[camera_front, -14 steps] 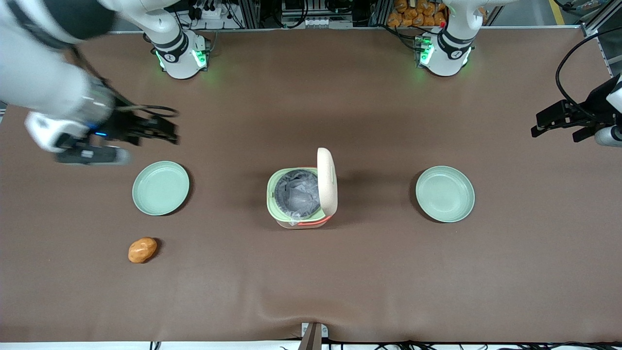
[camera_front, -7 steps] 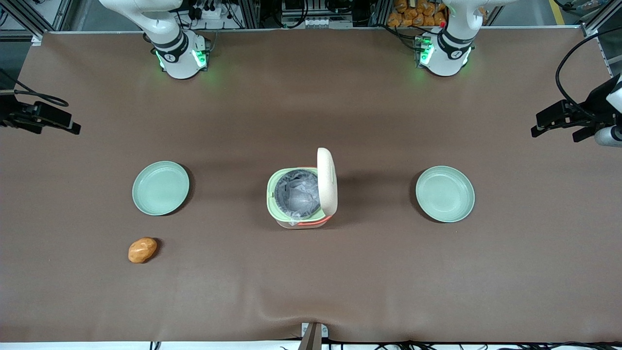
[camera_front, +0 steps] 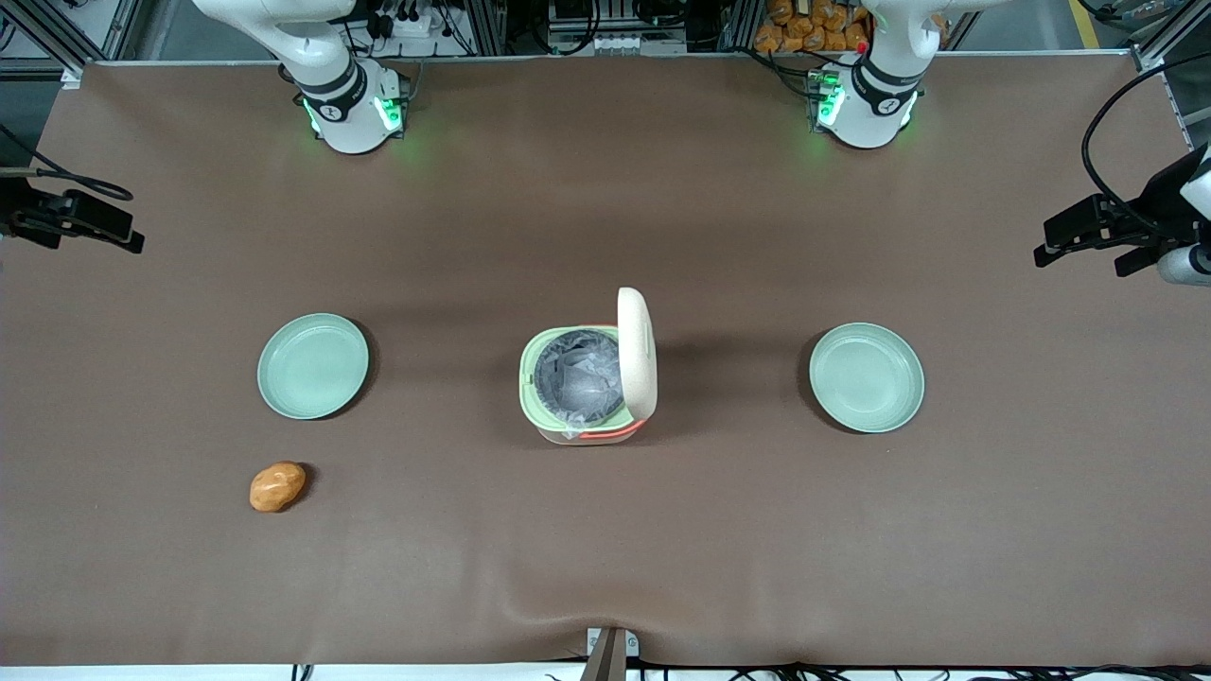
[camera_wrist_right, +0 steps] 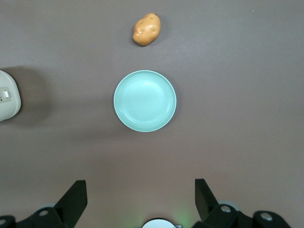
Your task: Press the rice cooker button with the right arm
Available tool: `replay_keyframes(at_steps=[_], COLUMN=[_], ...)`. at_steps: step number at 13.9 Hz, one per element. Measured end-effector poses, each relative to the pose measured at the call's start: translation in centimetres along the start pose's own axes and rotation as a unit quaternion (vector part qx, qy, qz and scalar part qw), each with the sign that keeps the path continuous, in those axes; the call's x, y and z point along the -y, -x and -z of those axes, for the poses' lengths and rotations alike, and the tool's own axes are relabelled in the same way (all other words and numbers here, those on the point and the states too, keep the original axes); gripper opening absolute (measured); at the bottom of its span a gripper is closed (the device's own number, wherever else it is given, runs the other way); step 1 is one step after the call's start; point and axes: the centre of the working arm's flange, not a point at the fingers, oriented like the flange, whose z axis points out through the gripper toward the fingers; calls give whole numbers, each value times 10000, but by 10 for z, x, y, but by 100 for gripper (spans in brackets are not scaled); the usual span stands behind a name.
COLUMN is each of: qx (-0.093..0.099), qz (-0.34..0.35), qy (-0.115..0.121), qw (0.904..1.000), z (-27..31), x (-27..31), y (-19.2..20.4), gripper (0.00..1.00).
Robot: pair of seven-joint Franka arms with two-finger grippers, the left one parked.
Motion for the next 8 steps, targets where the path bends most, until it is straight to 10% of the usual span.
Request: replay_keyframes(at_steps=[8], qx=[185], qz=[10], qy=[14], qw=[9998], z=[-18], x=[1], y=[-2], gripper=[100])
